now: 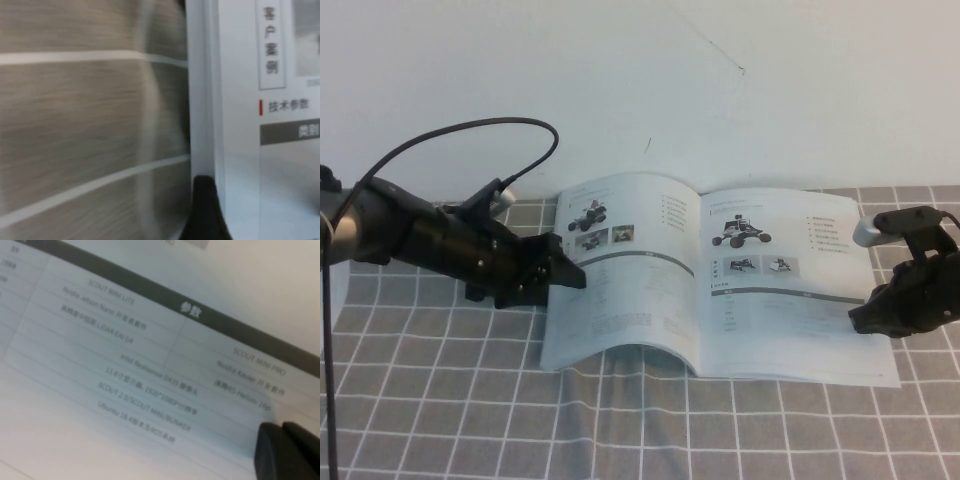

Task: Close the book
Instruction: 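Close the open booklet and leave it lying on the table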

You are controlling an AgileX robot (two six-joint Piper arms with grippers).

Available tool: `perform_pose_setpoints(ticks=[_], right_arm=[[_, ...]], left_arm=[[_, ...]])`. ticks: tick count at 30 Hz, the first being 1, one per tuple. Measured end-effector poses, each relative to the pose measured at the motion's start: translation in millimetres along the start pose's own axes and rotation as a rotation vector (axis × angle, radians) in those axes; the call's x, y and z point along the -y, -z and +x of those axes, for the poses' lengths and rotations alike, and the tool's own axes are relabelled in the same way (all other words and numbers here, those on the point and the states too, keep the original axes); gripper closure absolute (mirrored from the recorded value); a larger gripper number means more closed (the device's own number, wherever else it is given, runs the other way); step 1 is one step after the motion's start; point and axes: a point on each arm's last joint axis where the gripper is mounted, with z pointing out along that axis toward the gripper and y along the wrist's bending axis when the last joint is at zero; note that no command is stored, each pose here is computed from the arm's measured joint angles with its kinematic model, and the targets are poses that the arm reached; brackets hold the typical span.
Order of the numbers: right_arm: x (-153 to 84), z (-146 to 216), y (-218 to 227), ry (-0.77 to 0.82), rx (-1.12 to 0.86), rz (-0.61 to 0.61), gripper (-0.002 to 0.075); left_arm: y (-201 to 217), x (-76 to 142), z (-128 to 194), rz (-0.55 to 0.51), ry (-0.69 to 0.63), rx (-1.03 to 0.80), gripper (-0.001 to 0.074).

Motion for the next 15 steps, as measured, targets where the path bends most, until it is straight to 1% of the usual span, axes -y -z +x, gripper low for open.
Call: perform_pose_setpoints(ticks=[4, 7, 15], right_arm=[[-0.2, -0.7, 0.3, -0.006, 0.003, -0.005, 0.0729], [0.1, -1.2, 0.6, -0.009, 0.005, -0.007, 0.0729], [-0.3, -1.1, 0.5, 0.020, 0.004, -0.012, 0.0729]], left_arm=[[-10.3, 14.4, 1.9, 0.151, 0.026, 0.003, 0.0286], [-8.8, 24.2, -0.3, 0.255, 0.040, 0.026, 0.0286], [-3.8, 45.4, -7.4, 0.473, 0.069, 0.107, 0.0286]])
